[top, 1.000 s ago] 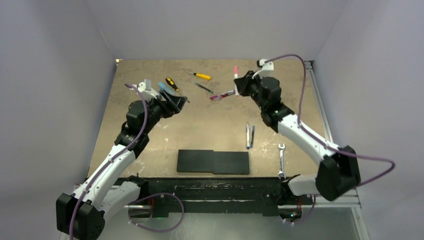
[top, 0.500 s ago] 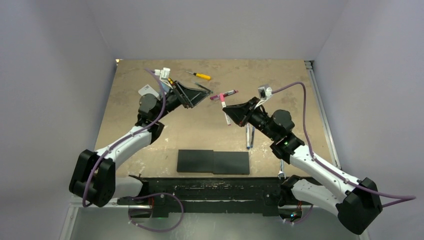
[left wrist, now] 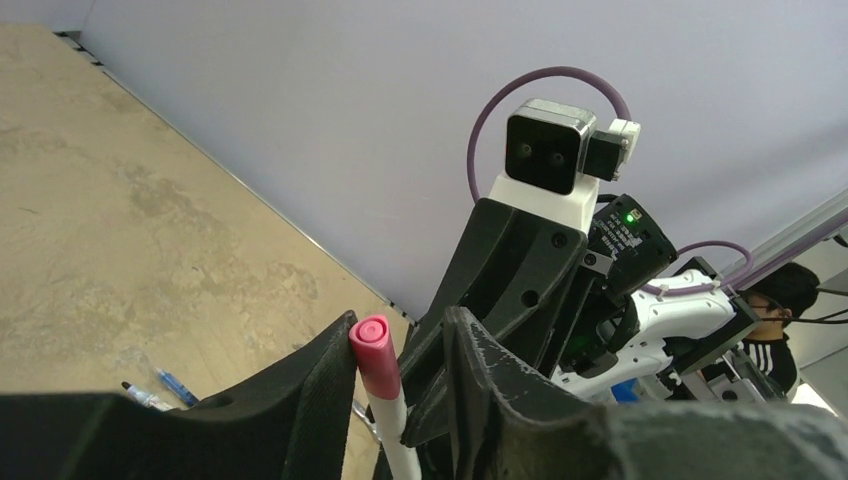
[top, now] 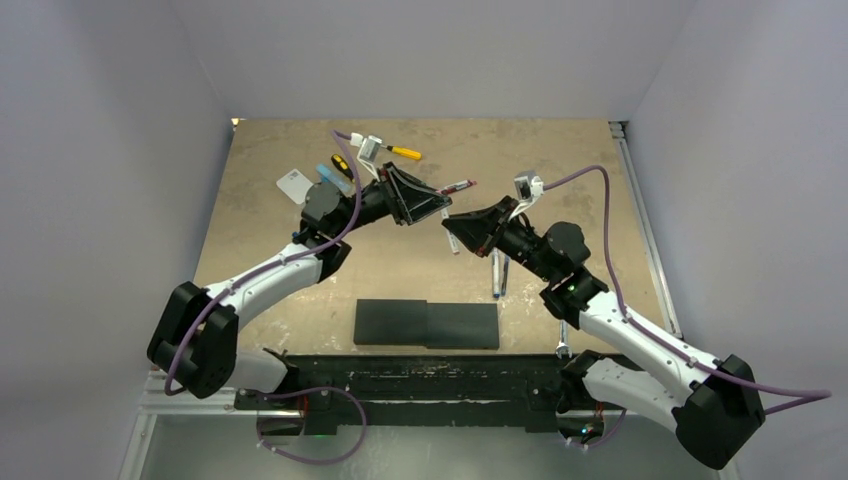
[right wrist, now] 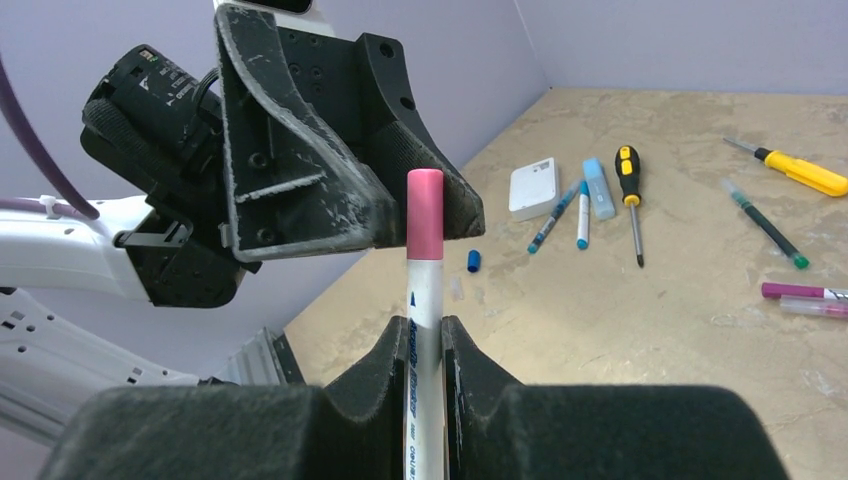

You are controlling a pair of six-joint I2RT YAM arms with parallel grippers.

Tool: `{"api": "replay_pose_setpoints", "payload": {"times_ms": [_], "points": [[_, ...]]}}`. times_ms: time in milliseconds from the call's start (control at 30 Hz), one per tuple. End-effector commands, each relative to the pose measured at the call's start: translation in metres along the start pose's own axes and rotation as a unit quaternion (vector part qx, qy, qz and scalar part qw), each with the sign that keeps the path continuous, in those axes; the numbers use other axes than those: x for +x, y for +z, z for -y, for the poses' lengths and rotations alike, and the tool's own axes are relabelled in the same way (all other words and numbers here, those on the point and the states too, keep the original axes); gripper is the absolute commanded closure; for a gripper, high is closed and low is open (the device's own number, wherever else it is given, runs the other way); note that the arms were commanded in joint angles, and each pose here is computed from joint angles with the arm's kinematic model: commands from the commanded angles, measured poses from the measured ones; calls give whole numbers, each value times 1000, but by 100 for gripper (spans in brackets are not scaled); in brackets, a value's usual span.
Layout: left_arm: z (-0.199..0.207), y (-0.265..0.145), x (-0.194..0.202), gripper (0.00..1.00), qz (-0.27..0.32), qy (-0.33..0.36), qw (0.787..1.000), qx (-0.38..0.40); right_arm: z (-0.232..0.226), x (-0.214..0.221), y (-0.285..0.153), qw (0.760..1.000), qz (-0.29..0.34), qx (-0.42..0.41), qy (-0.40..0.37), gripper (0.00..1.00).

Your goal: Open the pen caps

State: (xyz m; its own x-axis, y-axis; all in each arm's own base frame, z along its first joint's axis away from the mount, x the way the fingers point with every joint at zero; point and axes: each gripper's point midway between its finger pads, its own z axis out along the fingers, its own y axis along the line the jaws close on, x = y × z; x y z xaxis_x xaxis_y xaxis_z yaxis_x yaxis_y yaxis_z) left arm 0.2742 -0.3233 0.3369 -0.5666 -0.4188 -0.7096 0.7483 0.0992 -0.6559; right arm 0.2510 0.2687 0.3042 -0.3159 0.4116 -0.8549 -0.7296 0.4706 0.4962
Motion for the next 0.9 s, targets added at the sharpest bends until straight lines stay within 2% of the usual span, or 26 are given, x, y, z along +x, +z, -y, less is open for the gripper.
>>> {"api": "replay_pose_setpoints", "payload": {"times_ms": [0,67,200,267,400,467,500,567,633,733,867], "points": [[16,11,-8,68,1,34,999,22,-12,-10,-3,1000,19,-21,-4,100],[16,12,-6,73,-2,34,999,22,-11,-10,-3,1000,19,-20,-5,100],[16,13,-2,75,-9,34,999,19,-11,-12,-3,1000,22,-17,-5,100],[17,13,-1,80,-12,34,999,21,-11,-13,-4,1000,23,-17,-4,100],[18,13,3,100,-18,34,999,23,-12,-13,-5,1000,24,-17,-3,100],[19,11,2,100,-17,35,999,23,-13,-14,-4,1000,21,-19,-4,100],[21,10,1,100,-13,37,999,23,-14,-14,-4,1000,17,-17,-5,91],[24,7,-3,100,-3,39,999,19,-15,-13,-3,1000,5,-17,-6,64],[27,6,-6,100,2,41,999,18,-21,-8,-4,999,-16,-34,-6,49],[34,6,-8,100,1,37,999,32,-33,-6,-6,998,-29,-58,10,42],[49,6,-10,100,5,22,997,71,-47,-11,-5,995,-36,-89,21,43]]}}
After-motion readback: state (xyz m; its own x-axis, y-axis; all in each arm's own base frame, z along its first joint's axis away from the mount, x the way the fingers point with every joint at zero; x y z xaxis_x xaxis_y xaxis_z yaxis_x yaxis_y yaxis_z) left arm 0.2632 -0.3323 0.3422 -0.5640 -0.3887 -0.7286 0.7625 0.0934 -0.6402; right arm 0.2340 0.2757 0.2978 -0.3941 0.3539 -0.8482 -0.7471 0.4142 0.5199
